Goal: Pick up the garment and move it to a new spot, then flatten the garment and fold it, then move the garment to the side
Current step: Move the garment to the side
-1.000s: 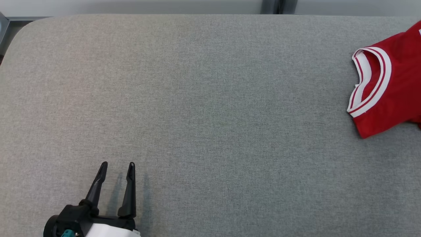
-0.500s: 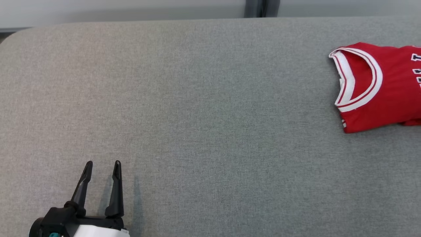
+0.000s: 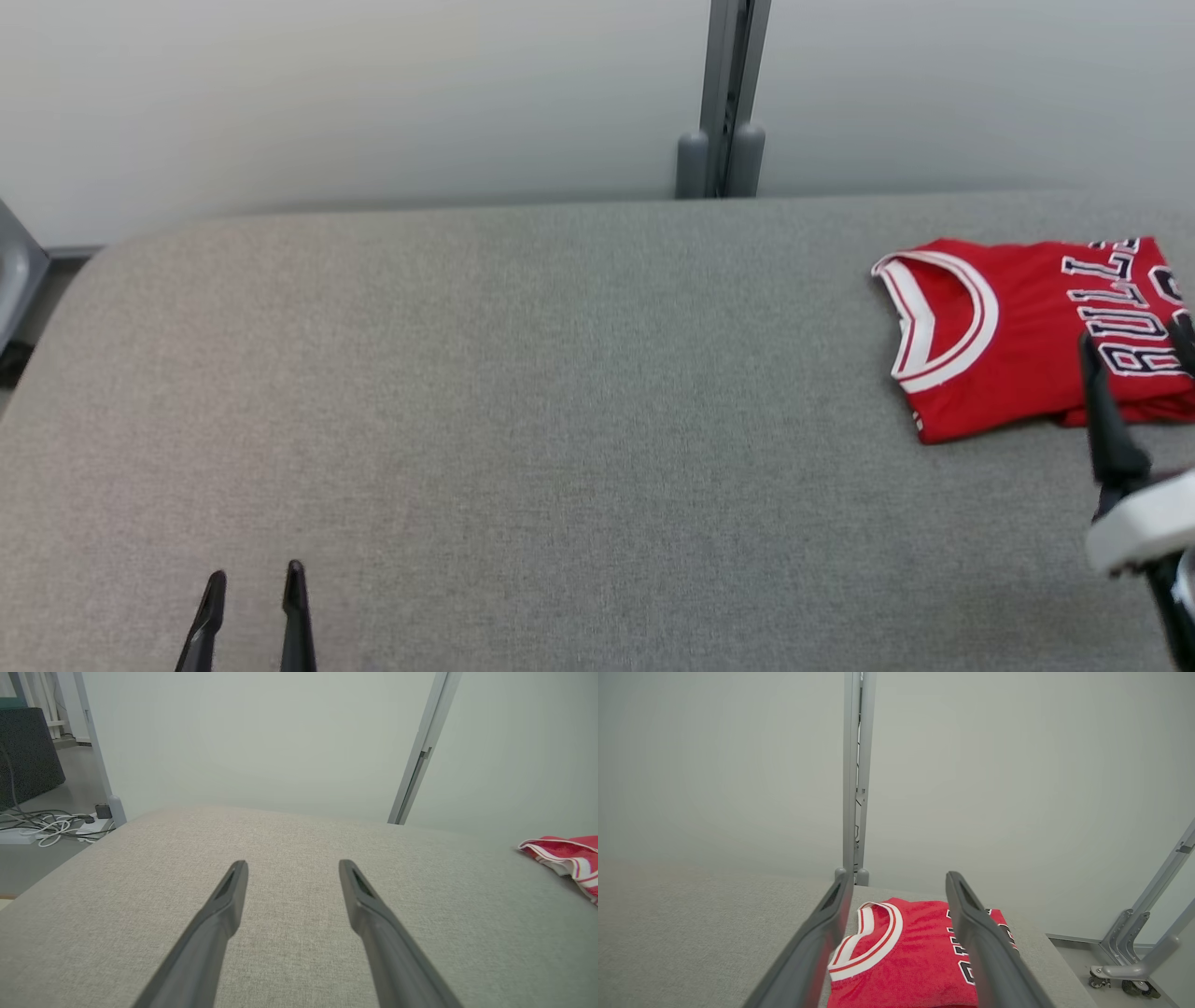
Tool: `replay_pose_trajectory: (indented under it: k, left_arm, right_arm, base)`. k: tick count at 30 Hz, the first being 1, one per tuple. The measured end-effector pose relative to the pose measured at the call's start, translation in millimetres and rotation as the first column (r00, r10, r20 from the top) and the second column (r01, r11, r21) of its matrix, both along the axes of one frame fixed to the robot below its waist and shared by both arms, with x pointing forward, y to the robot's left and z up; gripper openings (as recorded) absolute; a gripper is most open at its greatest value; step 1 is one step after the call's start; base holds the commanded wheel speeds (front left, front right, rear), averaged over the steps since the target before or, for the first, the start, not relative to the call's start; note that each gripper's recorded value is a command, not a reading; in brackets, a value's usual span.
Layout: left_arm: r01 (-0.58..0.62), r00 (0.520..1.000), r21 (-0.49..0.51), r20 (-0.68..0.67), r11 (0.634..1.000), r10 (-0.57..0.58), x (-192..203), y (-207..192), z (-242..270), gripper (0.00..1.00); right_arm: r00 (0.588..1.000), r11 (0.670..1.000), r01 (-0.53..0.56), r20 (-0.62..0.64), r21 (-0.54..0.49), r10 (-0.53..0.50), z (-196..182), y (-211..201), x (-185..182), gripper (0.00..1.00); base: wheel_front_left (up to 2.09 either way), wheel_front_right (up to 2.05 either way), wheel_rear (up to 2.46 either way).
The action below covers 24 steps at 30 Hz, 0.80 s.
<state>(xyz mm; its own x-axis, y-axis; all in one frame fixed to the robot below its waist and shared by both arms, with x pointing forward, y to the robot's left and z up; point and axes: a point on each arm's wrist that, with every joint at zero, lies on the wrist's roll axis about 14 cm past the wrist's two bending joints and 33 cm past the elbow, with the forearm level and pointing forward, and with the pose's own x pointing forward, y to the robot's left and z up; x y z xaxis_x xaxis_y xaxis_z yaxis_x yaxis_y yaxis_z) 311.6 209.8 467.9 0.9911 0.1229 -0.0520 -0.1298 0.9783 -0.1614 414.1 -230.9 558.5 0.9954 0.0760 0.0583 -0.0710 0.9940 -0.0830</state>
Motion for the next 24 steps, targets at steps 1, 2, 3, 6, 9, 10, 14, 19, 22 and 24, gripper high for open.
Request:
replay_pose_trajectory:
  k: [1, 2, 3, 6, 9, 10, 14, 19, 22, 24]
  left_arm:
    - [-0.013, 1.000, 0.003, 0.007, 1.000, 0.013, -5, 3, 2, 1.00]
    - [-0.021, 1.000, 0.005, 0.018, 1.000, 0.021, -8, 5, 5, 1.00]
    - [-0.031, 0.999, 0.005, 0.031, 1.000, 0.030, -10, 8, 9, 1.00]
    - [-0.040, 0.997, 0.009, 0.063, 0.999, 0.040, -15, 9, 18, 1.00]
    - [-0.052, 0.996, 0.009, 0.066, 0.999, 0.051, -22, 12, 18, 1.00]
    - [-0.054, 0.996, 0.010, 0.069, 0.998, 0.054, -24, 12, 19, 1.00]
    - [-0.025, 0.998, -0.005, 0.062, 1.000, 0.026, -29, 6, 14, 1.00]
    - [0.011, 0.998, -0.016, 0.060, 1.000, -0.010, -29, 0, 10, 1.00]
    - [0.031, 0.997, -0.017, 0.068, 0.999, -0.030, -23, -4, 12, 1.00]
    - [0.045, 0.997, -0.017, 0.063, 0.999, -0.044, -22, -7, 11, 1.00]
  right_arm:
    - [1.000, 1.000, -0.002, 0.012, 0.002, 0.002, -4, 4, -10, 1.00]
    - [1.000, 1.000, 0.004, 0.024, 0.012, -0.004, -6, 6, -18, 1.00]
    - [0.999, 1.000, 0.002, 0.040, 0.015, -0.002, -9, 9, -25, 1.00]
    - [0.998, 1.000, 0.001, 0.057, 0.024, -0.002, -23, 20, -43, 1.00]
    - [0.999, 1.000, -0.010, 0.046, 0.016, 0.009, -37, 31, -54, 1.00]
    - [0.999, 1.000, -0.018, 0.037, 0.009, 0.017, -42, 36, -57, 1.00]
    - [0.999, 1.000, -0.008, 0.033, -0.004, 0.008, -47, 43, -67, 1.00]
    - [1.000, 0.999, 0.021, -0.020, -0.030, -0.022, -65, 37, -88, 1.00]
    - [0.999, 1.000, 0.024, -0.029, -0.010, -0.024, -67, 37, -94, 1.00]
    - [0.999, 1.000, 0.030, -0.037, 0.006, -0.030, -70, 36, -97, 1.00]
  base:
    - [0.00, 0.00, 0.00]
    - [0.00, 0.00, 0.00]
    - [0.00, 0.00, 0.00]
    - [0.00, 0.00, 0.00]
    - [0.00, 0.00, 0.00]
    - [0.00, 0.00, 0.00]
    - [0.00, 0.00, 0.00]
    - [0.00, 0.00, 0.00]
    - [0.00, 0.00, 0.00]
    - [0.00, 0.00, 0.00]
